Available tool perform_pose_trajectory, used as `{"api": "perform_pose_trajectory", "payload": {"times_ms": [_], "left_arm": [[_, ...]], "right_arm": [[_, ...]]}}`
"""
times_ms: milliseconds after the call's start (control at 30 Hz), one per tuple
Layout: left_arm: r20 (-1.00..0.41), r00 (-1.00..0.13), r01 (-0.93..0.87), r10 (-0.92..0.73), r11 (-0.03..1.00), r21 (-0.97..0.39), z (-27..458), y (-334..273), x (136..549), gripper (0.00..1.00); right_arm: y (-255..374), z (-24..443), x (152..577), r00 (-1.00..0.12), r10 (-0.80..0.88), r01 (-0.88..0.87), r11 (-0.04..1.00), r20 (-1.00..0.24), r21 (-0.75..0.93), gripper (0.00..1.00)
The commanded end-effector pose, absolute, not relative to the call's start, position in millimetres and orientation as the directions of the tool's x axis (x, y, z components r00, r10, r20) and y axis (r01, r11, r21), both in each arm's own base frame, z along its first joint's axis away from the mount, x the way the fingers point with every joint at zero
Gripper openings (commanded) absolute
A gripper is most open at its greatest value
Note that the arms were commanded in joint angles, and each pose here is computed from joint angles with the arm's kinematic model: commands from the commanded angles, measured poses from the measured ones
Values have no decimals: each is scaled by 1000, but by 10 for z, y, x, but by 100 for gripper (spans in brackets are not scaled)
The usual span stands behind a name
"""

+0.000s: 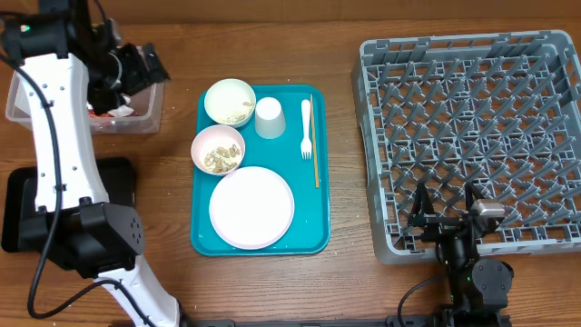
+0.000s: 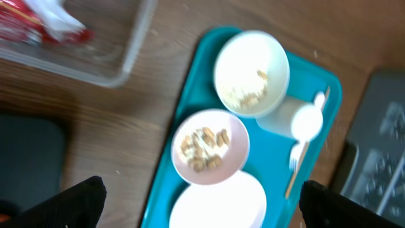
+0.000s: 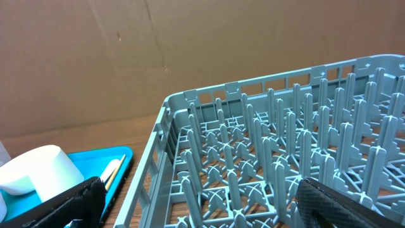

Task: Sort waste into correct bins and load items into the dishwasher rack
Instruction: 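Move the left gripper back over the bowls on the teal tray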

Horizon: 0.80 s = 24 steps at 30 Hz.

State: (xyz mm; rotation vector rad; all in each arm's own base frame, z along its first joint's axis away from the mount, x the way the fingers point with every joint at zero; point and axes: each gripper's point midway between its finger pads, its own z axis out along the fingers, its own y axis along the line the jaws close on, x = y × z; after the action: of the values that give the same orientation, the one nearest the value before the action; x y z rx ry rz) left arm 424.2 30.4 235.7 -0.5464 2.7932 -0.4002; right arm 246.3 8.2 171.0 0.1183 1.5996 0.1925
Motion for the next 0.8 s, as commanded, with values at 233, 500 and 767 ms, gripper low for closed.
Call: {"api": "perform_pose_trajectory", "payload": {"times_ms": [233, 500, 767], "left_arm": [[-148, -986, -15, -70, 939, -343, 2451, -782, 3879, 100], [-163, -984, 125, 74, 935, -333, 2451, -1330, 3758, 100], [-175, -970, 213, 169, 936, -281, 2401, -1623, 3677, 100]], "right_arm": [[59, 1699, 2464, -30, 192, -33, 981, -981, 193, 100], [59, 1699, 2464, -30, 192, -33, 981, -981, 193, 100], [59, 1699, 2464, -30, 192, -33, 981, -981, 193, 100]]}}
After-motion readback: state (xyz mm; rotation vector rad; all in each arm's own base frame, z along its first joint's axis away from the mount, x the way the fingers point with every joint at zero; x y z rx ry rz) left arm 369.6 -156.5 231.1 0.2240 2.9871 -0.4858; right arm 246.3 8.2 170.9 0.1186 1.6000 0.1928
